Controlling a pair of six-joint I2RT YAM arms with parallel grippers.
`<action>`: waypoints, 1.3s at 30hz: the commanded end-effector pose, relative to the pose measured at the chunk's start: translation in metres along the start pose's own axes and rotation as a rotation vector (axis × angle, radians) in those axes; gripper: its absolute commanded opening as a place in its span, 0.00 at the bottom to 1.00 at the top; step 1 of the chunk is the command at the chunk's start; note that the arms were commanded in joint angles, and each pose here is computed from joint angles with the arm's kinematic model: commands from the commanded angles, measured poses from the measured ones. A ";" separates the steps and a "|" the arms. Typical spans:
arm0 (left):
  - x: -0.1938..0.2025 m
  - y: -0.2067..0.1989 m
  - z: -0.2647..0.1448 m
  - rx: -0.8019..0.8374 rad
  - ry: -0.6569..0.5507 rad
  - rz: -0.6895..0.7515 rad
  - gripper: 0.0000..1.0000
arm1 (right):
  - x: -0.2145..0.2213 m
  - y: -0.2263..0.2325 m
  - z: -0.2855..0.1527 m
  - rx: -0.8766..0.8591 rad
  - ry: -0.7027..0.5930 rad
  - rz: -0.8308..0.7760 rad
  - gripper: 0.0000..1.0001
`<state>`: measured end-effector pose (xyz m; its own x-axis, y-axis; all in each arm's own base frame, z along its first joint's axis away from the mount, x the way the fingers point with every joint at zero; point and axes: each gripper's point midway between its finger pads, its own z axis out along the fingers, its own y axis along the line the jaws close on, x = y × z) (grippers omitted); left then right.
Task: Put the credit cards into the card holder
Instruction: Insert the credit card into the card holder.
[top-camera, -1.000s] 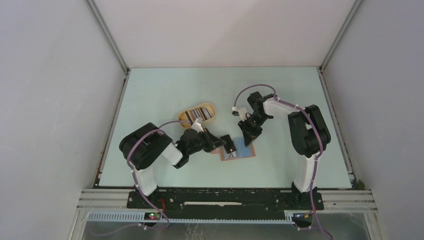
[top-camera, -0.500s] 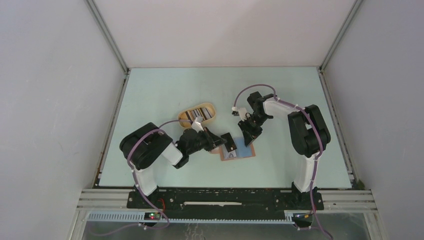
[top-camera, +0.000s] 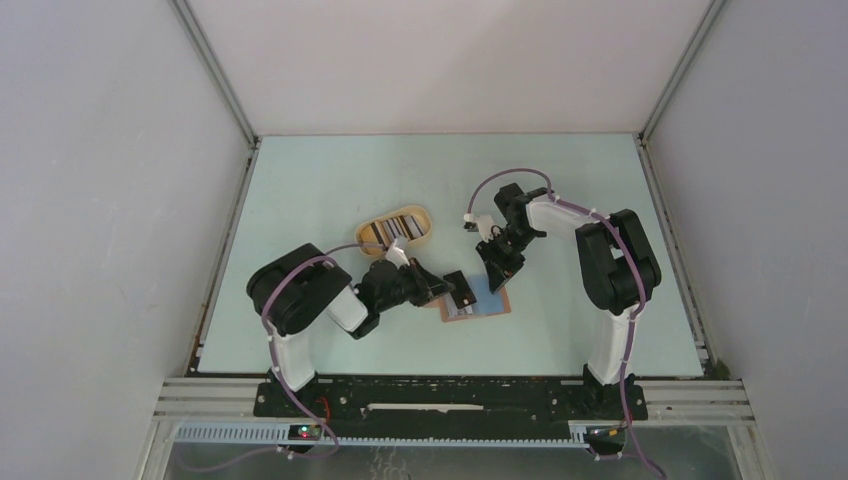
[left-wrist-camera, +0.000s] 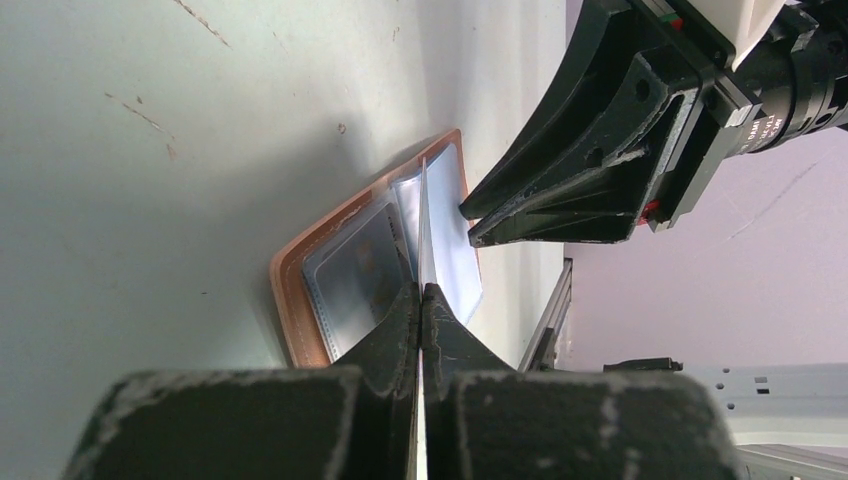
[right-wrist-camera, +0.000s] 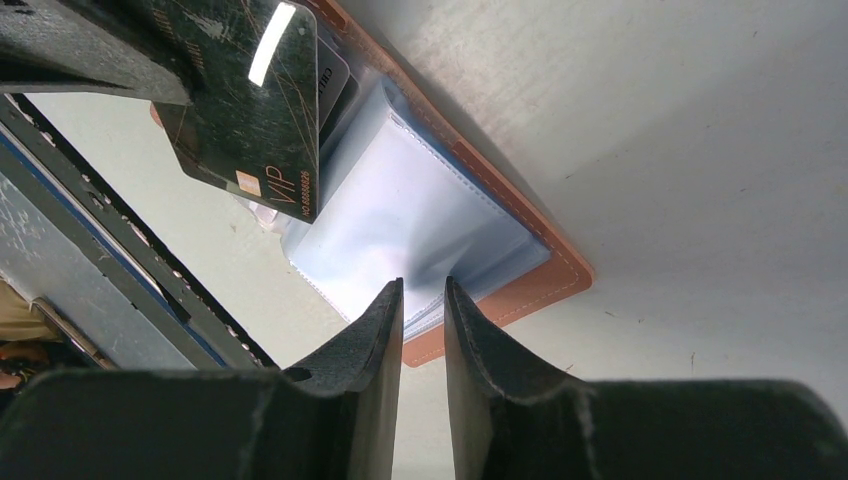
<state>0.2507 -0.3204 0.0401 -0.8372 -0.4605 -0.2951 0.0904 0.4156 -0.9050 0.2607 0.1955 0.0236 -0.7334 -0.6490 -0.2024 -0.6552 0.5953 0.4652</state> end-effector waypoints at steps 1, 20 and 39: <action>0.001 -0.009 0.005 0.029 0.005 0.003 0.00 | -0.005 -0.004 0.002 0.014 0.005 -0.005 0.30; 0.017 -0.001 0.010 -0.012 0.047 -0.015 0.00 | -0.005 -0.002 0.001 0.010 0.004 -0.009 0.30; 0.026 0.004 0.013 -0.052 0.109 -0.029 0.00 | -0.005 0.000 0.001 0.010 0.006 -0.014 0.30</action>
<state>0.2385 -0.3367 0.0283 -0.8785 -0.4131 -0.2401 0.0447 0.4292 -0.9021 0.2608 0.1950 0.0238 -0.7329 -0.6502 -0.2004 -0.6558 0.5967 0.4625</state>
